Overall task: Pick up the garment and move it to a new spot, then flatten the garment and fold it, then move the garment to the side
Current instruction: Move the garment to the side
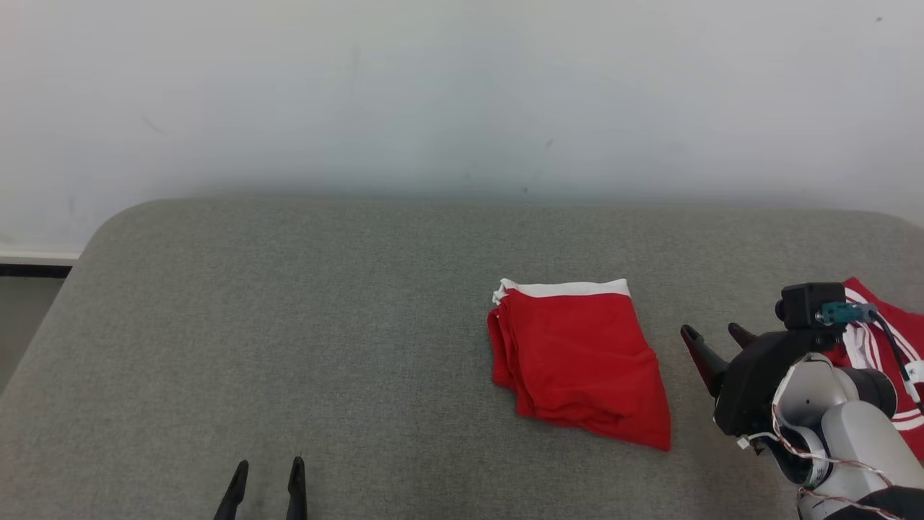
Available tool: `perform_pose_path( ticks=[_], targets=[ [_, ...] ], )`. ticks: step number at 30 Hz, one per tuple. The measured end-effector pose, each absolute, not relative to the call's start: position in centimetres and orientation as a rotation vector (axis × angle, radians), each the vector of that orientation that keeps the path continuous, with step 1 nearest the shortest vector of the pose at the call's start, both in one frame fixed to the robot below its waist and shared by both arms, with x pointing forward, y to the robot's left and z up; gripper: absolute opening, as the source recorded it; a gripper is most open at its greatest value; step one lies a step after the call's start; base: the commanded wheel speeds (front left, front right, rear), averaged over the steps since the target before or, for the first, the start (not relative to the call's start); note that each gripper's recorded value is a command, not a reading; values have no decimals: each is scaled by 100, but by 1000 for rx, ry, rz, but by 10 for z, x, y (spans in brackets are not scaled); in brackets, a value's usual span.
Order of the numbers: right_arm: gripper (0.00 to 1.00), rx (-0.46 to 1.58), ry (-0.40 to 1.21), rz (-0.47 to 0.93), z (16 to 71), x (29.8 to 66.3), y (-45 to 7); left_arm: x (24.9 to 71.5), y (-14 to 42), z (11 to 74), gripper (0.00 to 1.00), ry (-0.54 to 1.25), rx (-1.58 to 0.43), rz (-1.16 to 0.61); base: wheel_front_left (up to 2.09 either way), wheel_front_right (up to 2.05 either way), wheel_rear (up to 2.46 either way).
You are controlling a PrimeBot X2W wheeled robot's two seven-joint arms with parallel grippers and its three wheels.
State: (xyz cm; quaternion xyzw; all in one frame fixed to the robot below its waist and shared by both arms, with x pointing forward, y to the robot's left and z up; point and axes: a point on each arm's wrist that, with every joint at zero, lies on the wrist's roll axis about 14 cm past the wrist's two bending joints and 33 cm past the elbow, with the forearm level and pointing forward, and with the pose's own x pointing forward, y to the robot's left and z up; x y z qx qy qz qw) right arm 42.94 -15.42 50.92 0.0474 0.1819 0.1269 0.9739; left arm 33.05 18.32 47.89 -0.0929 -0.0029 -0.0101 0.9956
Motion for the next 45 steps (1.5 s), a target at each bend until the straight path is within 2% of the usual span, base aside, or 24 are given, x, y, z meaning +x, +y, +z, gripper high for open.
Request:
perform_pose_path(
  ticks=[6,11,17,20,26,27,28,29,37,45],
  targets=[
    [100,80,588,246,480,452,-148,326,183,475,100,8,-192,-10,0,0,0],
    [100,100,711,241,456,468,-135,326,185,473,100,16,-196,7,0,0,0],
    [100,95,819,229,423,482,-122,330,187,469,100,33,-197,25,0,0,0],
    [100,104,914,228,392,477,-111,331,193,466,100,46,-203,52,0,0,0],
    [98,63,960,222,380,481,-108,329,196,459,100,69,-203,74,0,0,0],
    [47,61,962,220,380,480,-108,329,197,459,100,68,-204,77,0,0,0],
    [4,55,960,220,380,480,-108,330,196,460,100,67,-205,75,0,0,0],
    [0,51,958,218,381,480,-109,331,195,460,100,65,-205,71,0,0,0],
    [0,-89,897,245,402,482,-118,342,184,466,100,45,-214,35,0,0,0],
    [0,-229,761,230,460,499,-157,358,166,470,100,32,-226,-22,0,0,0]
  ],
)
